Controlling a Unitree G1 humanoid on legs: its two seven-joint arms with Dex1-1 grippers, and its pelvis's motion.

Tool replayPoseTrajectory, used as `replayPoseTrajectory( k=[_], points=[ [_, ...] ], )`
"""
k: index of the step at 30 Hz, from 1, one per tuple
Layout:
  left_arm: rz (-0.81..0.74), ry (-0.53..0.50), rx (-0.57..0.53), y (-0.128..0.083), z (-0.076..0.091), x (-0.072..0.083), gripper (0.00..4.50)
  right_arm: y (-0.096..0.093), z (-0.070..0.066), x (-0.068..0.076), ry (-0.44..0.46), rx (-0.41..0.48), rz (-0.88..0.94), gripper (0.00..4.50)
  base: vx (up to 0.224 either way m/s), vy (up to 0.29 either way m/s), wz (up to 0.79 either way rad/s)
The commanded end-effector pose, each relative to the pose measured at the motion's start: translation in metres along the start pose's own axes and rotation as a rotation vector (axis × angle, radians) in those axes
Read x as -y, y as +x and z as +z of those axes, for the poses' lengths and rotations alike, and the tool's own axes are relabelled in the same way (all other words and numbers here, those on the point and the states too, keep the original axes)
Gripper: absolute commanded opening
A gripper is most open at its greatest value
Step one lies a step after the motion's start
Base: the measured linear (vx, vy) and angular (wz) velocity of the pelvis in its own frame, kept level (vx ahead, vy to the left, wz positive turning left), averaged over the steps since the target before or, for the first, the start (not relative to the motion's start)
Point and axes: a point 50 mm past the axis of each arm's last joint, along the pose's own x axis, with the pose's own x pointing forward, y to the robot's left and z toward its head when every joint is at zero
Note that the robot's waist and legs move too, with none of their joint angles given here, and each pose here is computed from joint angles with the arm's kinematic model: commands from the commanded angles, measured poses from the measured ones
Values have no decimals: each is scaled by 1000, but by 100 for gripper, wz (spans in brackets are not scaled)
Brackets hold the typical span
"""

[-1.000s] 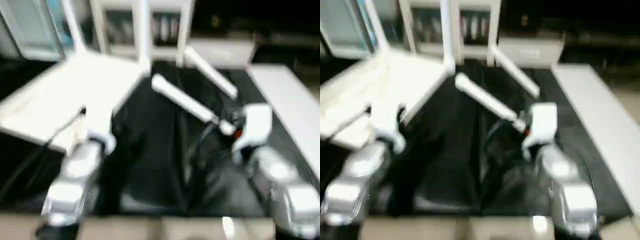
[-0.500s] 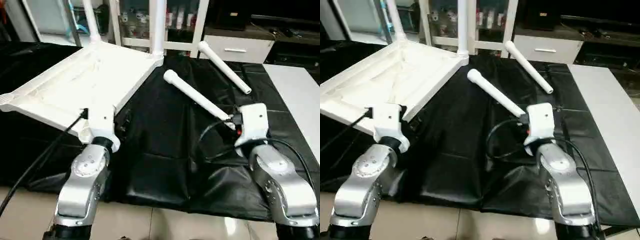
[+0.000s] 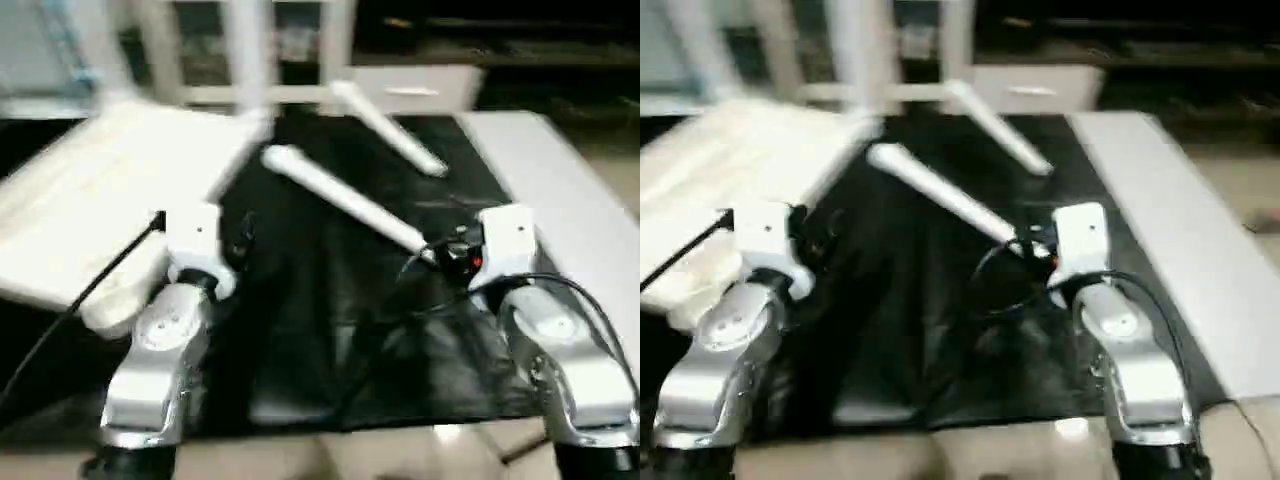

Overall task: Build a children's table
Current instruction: Pick table leg

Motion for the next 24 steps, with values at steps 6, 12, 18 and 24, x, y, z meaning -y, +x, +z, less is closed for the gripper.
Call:
replayPoseTrajectory(
  k=[6,12,18,24],
  points=[
    [10,10,-7,-1,-1,-7,283,4,7,-2,-27,23,35,326,131,24,-9],
    [14,12,-11,-3,-2,-8,283,5,7,1,-46,16,42,326,125,2,-1],
    [-9,13,-23,-6,-5,-7,283,11,7,8,-88,-3,59,326,88,-17,-5],
    [-150,35,-59,-10,-9,-6,283,54,7,37,-192,-70,18,326,20,24,-3]
  ],
)
